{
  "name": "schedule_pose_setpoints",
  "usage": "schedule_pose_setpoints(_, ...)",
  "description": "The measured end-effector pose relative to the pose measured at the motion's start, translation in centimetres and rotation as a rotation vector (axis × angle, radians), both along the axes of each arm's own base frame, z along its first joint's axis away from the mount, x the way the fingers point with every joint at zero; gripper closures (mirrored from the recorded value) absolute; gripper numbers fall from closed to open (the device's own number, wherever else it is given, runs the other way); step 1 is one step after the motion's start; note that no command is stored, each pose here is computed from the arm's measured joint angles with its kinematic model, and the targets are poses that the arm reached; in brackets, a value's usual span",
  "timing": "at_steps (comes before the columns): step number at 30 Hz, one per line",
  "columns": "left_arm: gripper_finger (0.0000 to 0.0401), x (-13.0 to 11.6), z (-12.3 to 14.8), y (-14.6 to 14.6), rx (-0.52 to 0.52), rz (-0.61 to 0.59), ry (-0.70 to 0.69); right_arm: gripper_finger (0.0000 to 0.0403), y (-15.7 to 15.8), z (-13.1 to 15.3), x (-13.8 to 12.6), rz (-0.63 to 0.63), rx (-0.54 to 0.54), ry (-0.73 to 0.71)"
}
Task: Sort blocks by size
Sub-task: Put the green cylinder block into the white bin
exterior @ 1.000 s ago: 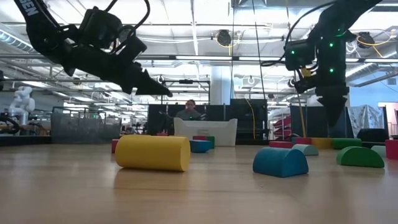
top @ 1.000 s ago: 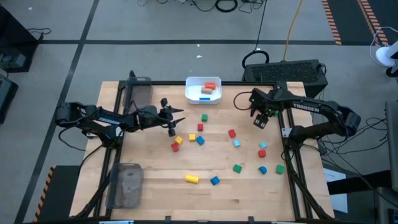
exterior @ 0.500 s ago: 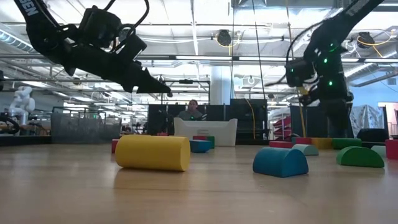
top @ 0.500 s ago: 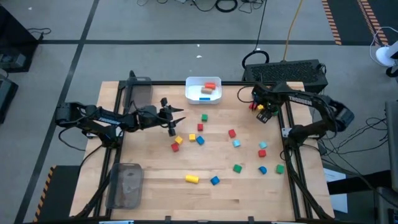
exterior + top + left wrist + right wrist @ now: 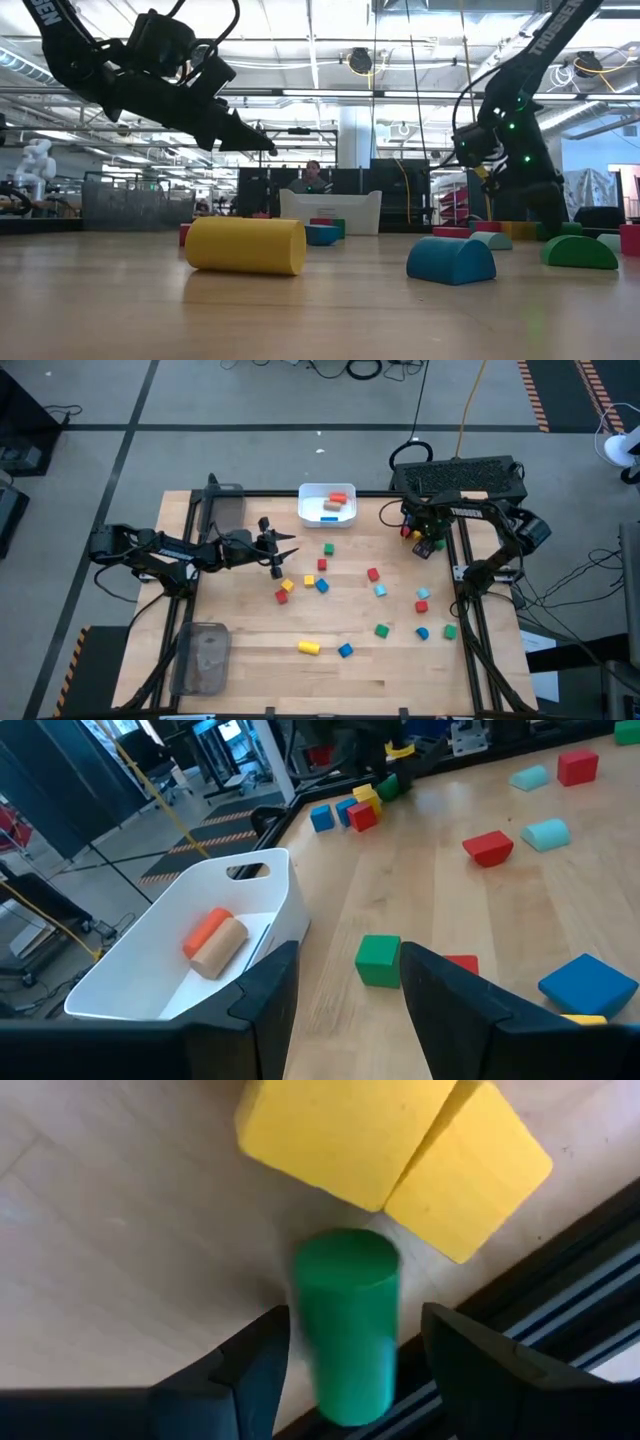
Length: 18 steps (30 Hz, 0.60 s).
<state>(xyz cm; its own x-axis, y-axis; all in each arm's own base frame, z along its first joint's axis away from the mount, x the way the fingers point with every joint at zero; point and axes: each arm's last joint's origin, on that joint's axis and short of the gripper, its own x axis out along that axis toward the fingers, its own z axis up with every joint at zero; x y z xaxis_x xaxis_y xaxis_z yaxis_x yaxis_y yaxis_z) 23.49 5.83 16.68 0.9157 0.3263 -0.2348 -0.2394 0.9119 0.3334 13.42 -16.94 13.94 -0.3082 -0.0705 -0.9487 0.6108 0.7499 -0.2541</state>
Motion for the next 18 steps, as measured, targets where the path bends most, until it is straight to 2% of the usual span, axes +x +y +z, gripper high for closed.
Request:
schedule_pose_setpoints(9, 0.0224, 0.00, -0.03, -0.02, -0.004, 0.001, 0.002, 0.0289, -0.06, 0.00, 0.06, -0.014, -0.012, -0.005)
schedule_pose_setpoints(18, 0.0224, 0.00, -0.03, -0.02, -0.026, 0.006, -0.006, 0.0296, 0.25, 0.11, 0.38, -0.055, 0.013, -0.038)
